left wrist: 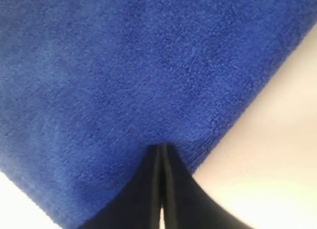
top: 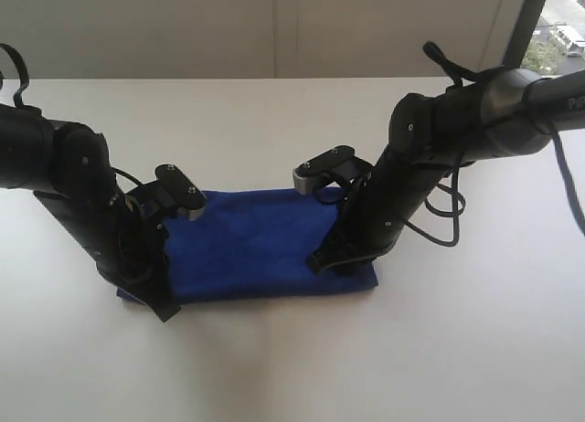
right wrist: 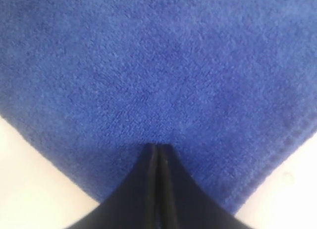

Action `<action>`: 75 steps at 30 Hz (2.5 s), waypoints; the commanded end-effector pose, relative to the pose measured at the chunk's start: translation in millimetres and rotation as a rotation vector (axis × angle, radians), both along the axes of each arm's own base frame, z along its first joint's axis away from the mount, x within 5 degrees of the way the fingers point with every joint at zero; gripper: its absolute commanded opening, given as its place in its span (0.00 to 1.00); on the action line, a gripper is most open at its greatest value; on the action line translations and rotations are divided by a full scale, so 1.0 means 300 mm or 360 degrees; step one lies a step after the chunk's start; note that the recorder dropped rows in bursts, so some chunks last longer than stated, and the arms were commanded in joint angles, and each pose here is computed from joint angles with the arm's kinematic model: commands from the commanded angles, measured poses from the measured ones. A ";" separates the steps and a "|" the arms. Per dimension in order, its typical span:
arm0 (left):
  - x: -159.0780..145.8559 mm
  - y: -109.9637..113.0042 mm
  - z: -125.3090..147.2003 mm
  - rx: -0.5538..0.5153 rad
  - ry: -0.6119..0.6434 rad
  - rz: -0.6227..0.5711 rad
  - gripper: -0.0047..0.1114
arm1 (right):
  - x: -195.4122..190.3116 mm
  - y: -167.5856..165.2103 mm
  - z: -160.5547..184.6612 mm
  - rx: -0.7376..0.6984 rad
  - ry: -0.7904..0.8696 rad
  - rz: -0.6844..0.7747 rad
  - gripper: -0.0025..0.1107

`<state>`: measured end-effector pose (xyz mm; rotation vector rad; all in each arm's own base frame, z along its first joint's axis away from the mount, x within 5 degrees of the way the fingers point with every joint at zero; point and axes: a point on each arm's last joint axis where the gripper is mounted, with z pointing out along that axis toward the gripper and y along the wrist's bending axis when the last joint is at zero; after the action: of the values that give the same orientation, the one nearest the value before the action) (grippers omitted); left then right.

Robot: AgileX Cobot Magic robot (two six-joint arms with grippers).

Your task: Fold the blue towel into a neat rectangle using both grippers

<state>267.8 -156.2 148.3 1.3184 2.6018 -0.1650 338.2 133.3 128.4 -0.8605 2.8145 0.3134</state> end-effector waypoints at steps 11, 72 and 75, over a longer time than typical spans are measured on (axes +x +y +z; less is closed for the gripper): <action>-0.035 0.049 -0.014 0.0264 0.0148 -0.0006 0.04 | -0.027 -0.037 -0.062 -0.0146 0.0095 0.0068 0.02; -0.770 0.481 0.480 -0.1335 -0.1516 0.0780 0.04 | -0.744 -0.318 0.540 0.0801 -0.1609 -0.0743 0.02; -0.719 0.442 0.341 -0.1355 -0.1483 0.0739 0.04 | -0.743 -0.318 0.442 0.0800 -0.1610 -0.0745 0.02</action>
<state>42.4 -15.7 279.6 0.3213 1.6501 -0.3580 115.6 38.7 282.1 -0.1403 1.8100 0.3506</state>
